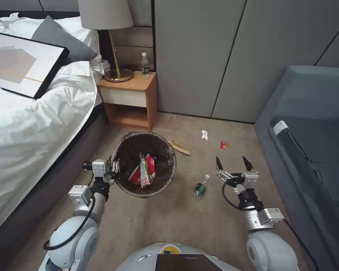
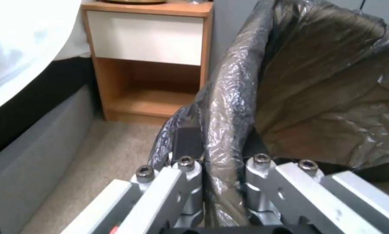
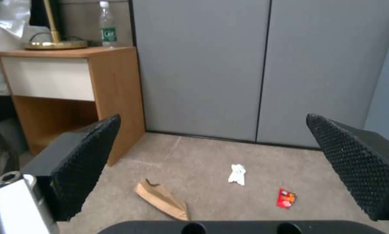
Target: Pick up the trash bin, then pick up the garbage from the floor and place it into the trash bin.
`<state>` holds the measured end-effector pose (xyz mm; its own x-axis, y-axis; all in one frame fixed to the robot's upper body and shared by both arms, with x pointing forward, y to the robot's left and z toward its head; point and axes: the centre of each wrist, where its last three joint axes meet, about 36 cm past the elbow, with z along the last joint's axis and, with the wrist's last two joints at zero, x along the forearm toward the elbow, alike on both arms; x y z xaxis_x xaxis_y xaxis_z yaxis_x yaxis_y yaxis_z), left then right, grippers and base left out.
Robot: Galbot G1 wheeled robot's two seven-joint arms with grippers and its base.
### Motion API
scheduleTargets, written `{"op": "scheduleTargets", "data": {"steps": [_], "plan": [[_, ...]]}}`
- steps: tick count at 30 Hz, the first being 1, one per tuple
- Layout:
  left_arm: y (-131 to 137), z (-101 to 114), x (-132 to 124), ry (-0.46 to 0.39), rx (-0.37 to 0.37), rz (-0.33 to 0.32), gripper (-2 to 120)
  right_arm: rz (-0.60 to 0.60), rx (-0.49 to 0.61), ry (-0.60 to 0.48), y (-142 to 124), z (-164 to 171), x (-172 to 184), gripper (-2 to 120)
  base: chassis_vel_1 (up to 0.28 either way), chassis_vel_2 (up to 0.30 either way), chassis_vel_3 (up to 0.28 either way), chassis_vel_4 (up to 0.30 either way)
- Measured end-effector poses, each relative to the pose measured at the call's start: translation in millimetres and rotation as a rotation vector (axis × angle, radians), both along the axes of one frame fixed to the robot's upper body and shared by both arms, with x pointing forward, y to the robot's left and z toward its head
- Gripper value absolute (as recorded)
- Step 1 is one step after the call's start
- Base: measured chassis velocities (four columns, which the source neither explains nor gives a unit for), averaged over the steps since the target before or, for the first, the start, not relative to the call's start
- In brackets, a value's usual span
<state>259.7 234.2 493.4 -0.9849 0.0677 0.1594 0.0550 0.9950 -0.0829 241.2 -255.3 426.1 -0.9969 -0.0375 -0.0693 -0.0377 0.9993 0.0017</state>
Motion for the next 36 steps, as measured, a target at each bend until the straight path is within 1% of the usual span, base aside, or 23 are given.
{"op": "scheduleTargets", "data": {"steps": [3,5,8,9,10,13,16,17,21,22,26,27,31,36], "plan": [[-0.1,0.0,0.0,0.000,0.000,0.000,7,0.003,-0.002,0.017,-0.3,-0.6,-1.7,100,-0.123,0.085,0.098,-0.098],[-0.3,0.0,0.0,0.000,-0.001,-0.001,7,0.000,-0.008,0.076,-0.4,-0.4,-3.7,100,-0.039,0.048,0.064,-0.039],[-0.3,0.3,0.0,-0.001,-0.002,-0.001,7,-0.009,-0.012,0.117,0.3,-0.6,-3.9,100,0.000,0.000,0.000,0.000],[-0.4,1.1,-0.2,-0.003,-0.003,-0.003,7,-0.026,-0.015,0.171,0.9,-3.2,-2.8,100,0.000,0.000,0.000,0.000],[-0.4,1.4,-0.3,-0.003,-0.003,-0.003,7,-0.032,-0.018,0.194,0.5,-6.0,-1.9,100,0.000,0.000,0.000,0.000],[-0.5,2.0,-0.4,-0.005,-0.005,-0.005,7,-0.036,-0.031,0.231,-1.5,-12.8,0.3,100,0.000,0.000,0.000,0.000],[-0.6,3.2,-0.4,-0.008,-0.007,-0.006,7,-0.039,-0.036,0.309,-5.1,-32.4,12.1,100,0.000,0.000,0.000,0.000],[-0.6,3.2,-0.4,-0.008,-0.007,-0.006,7,-0.039,-0.036,0.309,-5.1,-32.4,12.1,100,0.000,0.000,0.000,0.000],[-2.2,4.1,0.1,-0.012,-0.011,-0.011,7,-0.079,0.039,0.425,-1.9,-49.9,38.4,100,0.000,0.000,0.000,0.000],[-2.2,4.1,0.1,-0.012,-0.011,-0.011,7,-0.079,0.039,0.425,-1.9,-49.9,38.4,100,0.000,0.000,0.000,0.000],[-2.5,4.9,1.5,-0.014,-0.013,-0.018,7,-0.111,0.112,0.483,-3.4,-60.6,50.4,100,0.000,0.000,0.000,0.000],[-2.5,4.9,1.5,-0.014,-0.013,-0.018,7,-0.111,0.112,0.483,-3.4,-60.6,50.4,100,0.000,0.000,0.000,0.000],[-2.6,5.0,1.5,-0.014,-0.013,-0.019,7,-0.123,0.177,0.523,-3.9,-71.2,57.4,100,0.000,0.000,0.000,0.000],[-3.4,5.7,1.1,-0.015,-0.016,-0.022,7,-0.140,0.218,0.556,-1.9,-85.6,65.5,100,0.000,0.000,0.000,0.000]]}}
